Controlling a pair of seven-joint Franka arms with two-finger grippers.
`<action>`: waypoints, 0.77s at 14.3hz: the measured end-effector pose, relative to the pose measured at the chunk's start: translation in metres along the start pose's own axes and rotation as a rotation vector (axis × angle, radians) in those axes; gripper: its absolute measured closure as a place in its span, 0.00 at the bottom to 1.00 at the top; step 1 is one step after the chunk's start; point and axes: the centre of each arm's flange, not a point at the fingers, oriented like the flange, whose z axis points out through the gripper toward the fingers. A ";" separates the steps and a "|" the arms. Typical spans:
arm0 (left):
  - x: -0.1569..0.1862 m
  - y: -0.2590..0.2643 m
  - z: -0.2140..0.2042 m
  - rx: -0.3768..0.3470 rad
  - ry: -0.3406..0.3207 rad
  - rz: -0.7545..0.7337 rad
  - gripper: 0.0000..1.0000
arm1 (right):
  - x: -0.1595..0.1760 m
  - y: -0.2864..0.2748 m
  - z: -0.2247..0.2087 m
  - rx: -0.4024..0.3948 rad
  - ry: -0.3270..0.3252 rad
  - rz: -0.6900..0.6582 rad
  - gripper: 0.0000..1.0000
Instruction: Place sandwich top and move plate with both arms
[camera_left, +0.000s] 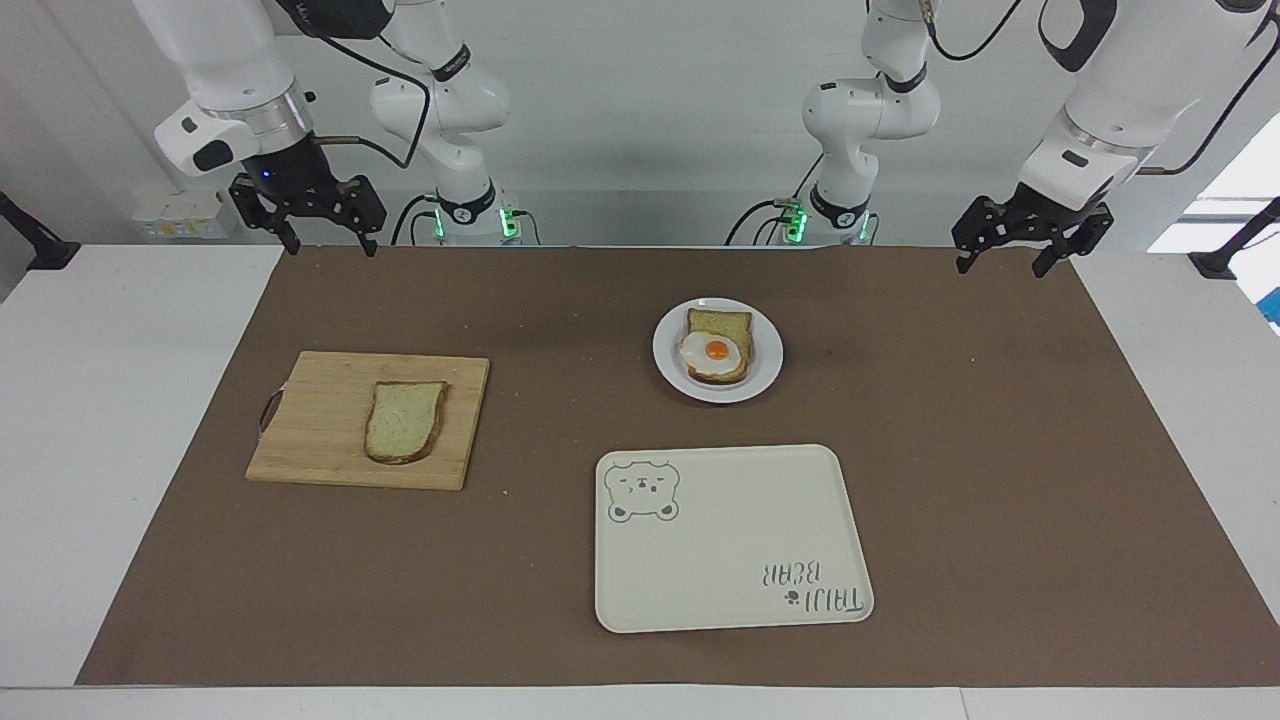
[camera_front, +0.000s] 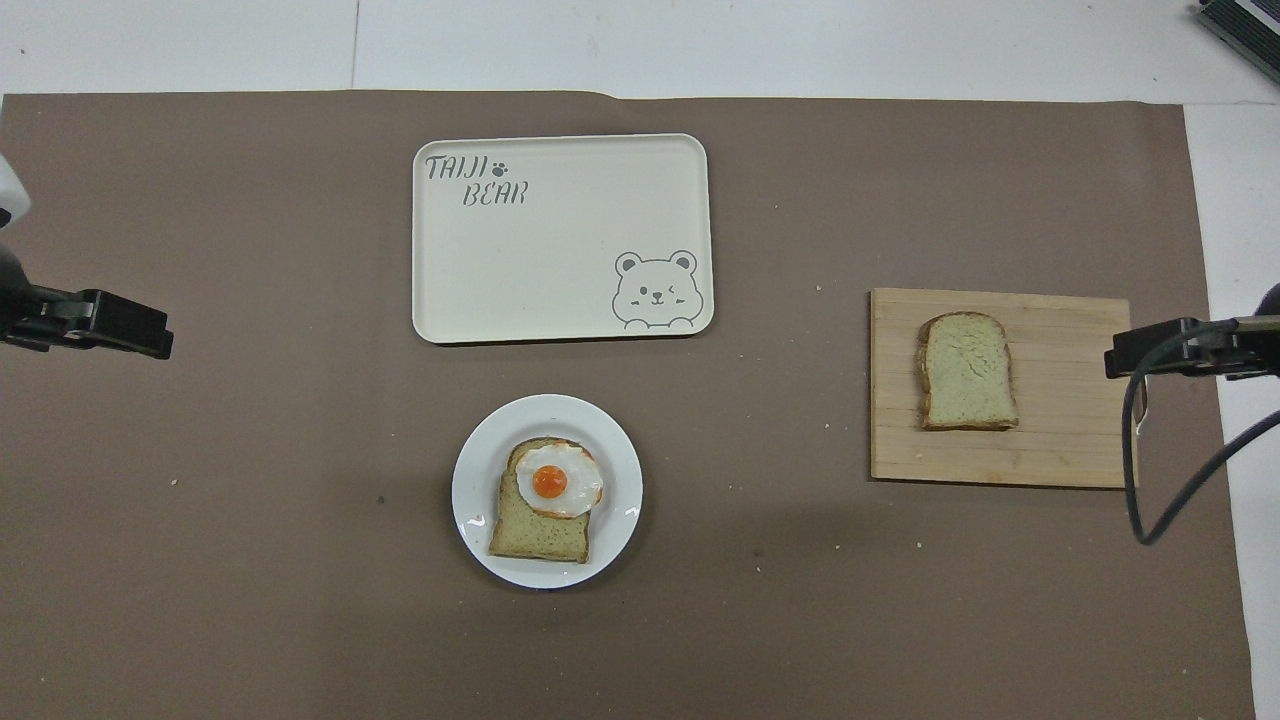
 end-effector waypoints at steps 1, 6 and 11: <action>0.000 0.000 0.000 0.000 0.000 0.000 0.00 | 0.000 0.000 0.000 0.000 0.000 0.000 0.00; 0.000 0.000 0.000 0.000 0.000 0.000 0.00 | 0.006 0.000 0.009 0.003 0.035 -0.004 0.00; 0.000 0.000 0.000 0.000 0.000 0.000 0.00 | 0.017 0.002 0.053 0.042 0.046 -0.042 0.00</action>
